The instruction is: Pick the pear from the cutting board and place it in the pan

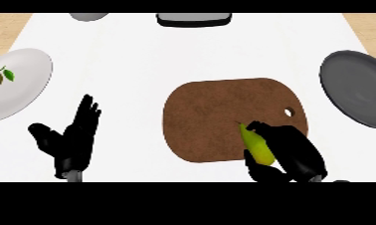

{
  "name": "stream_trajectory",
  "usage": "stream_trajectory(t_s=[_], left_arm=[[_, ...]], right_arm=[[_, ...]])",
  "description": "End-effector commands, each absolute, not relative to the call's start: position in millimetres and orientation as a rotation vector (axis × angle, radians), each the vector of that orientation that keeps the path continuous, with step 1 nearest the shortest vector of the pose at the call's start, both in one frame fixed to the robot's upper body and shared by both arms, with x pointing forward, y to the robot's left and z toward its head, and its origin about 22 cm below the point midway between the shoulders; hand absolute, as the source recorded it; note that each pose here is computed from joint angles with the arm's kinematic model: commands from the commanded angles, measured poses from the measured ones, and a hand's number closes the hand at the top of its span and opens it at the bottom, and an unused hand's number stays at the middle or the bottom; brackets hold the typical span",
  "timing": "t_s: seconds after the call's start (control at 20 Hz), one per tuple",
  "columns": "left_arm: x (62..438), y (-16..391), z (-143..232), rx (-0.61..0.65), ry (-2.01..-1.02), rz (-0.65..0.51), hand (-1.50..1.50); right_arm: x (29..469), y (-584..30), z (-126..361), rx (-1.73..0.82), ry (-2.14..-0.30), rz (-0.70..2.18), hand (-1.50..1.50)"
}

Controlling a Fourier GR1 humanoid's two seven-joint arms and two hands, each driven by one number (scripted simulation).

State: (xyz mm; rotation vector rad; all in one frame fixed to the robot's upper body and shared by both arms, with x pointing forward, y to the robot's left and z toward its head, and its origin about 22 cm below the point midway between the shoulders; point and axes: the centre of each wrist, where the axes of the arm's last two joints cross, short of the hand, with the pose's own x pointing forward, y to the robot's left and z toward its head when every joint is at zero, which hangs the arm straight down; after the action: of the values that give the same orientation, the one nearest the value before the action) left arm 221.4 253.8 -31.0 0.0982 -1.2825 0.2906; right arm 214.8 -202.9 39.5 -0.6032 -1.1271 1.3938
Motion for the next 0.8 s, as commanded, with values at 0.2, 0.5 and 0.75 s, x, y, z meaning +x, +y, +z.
stream_trajectory(t_s=[0.2, 0.5, 0.75], left_arm=[[222, 256, -44, 0.093, -1.234, 0.302, 0.00], [201, 256, -44, 0.112, -1.209, 0.314, 0.00], [192, 273, -64, 0.093, -1.221, 0.295, 0.00]], right_arm=[[151, -218, 54, -0.824, -1.359, 1.366, 1.50], [149, -242, 114, -1.104, -1.606, 1.069, 1.50], [132, -253, 153, -1.092, -1.606, 0.894, 1.50]])
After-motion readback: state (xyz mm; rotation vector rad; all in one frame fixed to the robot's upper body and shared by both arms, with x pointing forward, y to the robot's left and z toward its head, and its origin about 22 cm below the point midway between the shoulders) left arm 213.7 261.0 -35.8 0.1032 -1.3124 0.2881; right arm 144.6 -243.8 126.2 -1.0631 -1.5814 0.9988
